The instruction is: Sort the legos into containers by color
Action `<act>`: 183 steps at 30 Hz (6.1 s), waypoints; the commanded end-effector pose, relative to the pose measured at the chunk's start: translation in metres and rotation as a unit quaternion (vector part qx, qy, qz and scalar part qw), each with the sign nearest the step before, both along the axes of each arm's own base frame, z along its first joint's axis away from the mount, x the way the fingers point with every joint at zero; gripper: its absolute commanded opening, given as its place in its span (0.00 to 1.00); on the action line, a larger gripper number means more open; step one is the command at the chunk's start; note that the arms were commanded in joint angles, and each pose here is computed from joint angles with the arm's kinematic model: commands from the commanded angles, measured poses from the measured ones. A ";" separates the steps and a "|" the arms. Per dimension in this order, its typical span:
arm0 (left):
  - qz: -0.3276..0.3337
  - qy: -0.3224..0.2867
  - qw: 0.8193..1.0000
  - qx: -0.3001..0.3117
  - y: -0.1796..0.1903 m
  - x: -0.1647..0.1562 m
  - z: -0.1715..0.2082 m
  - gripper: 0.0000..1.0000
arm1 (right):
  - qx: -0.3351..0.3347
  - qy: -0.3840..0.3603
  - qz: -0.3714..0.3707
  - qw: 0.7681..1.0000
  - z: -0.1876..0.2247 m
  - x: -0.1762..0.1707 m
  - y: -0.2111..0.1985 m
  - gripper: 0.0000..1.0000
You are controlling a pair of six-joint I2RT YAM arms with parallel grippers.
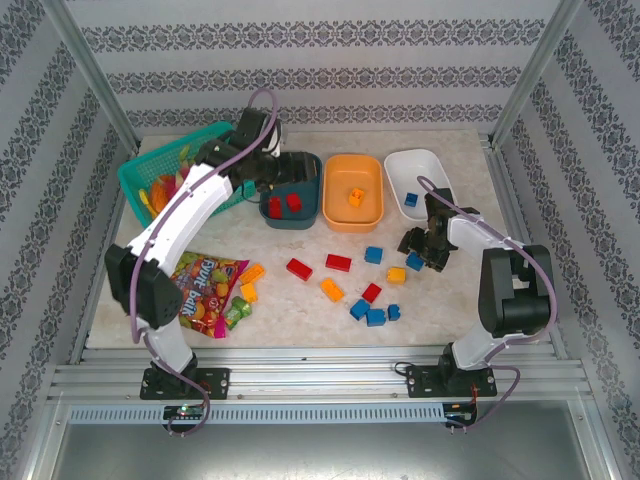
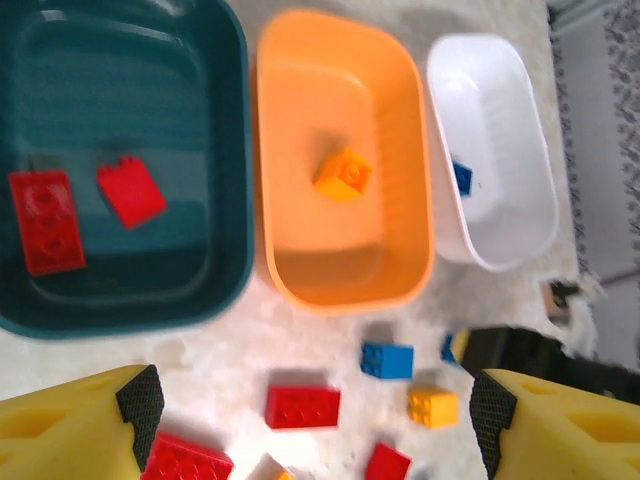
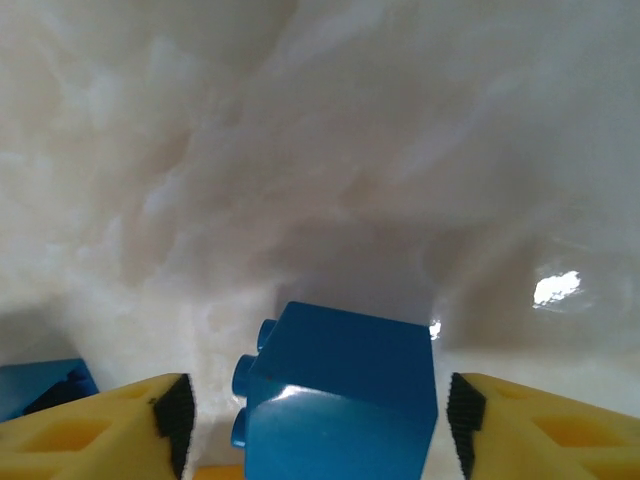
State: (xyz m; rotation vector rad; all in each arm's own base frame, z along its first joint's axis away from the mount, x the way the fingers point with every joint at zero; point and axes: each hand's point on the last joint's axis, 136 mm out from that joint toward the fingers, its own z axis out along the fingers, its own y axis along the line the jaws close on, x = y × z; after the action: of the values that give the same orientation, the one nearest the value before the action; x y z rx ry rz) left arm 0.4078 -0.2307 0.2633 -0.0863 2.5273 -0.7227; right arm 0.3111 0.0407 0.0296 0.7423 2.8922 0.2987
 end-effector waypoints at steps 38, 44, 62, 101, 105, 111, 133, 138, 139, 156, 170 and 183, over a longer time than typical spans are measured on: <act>0.032 -0.086 0.986 -0.140 -0.019 -0.067 0.032 0.85 | -0.063 -0.036 -0.061 0.996 0.025 0.184 -0.064 0.42; 0.054 -0.059 0.991 -0.106 -0.002 -0.080 0.010 0.85 | -0.059 -0.069 -0.055 0.994 0.049 0.194 -0.059 0.60; 0.143 0.077 0.985 0.053 0.066 -0.132 -0.069 0.83 | 0.014 -0.436 0.091 0.895 0.282 0.129 0.059 0.63; 0.167 0.251 0.929 0.214 0.105 -0.178 -0.224 0.53 | 0.240 -0.330 0.320 0.855 0.164 -0.067 0.211 0.66; 0.162 0.255 0.926 0.227 0.108 -0.181 -0.230 0.48 | 0.237 -0.337 0.311 0.857 0.166 -0.065 0.208 0.66; 0.157 0.257 0.923 0.238 0.111 -0.183 -0.237 0.44 | 0.235 -0.335 0.309 0.859 0.166 -0.063 0.208 0.66; 0.019 0.083 0.990 0.112 -0.038 -0.024 -0.093 0.24 | 0.157 -0.470 0.066 0.866 0.241 0.017 0.100 0.73; -0.011 0.058 0.992 0.107 -0.079 0.024 -0.100 0.24 | 0.159 -0.469 0.056 0.867 0.249 0.029 0.096 0.73; -0.014 0.058 0.992 0.109 -0.086 0.032 -0.106 0.24 | 0.160 -0.468 0.056 0.867 0.250 0.030 0.096 0.73; -0.027 0.074 0.993 0.090 -0.123 0.068 -0.150 0.54 | 0.158 -0.443 0.042 0.881 0.227 0.014 0.088 0.74; 0.075 0.050 0.994 0.064 -0.047 0.020 -0.044 0.70 | 0.112 -0.445 0.212 0.863 0.239 -0.008 0.134 0.73; 0.299 0.264 0.916 -0.040 0.011 -0.083 -0.167 0.72 | 0.142 -0.380 0.405 0.820 0.182 -0.056 0.217 0.73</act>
State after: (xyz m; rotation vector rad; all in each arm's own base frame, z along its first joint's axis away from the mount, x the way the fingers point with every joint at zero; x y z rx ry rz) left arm 0.3140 -0.2021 0.0926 -0.9624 2.8210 -0.4363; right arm 0.2653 0.2478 0.2219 -0.4389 2.1923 0.8719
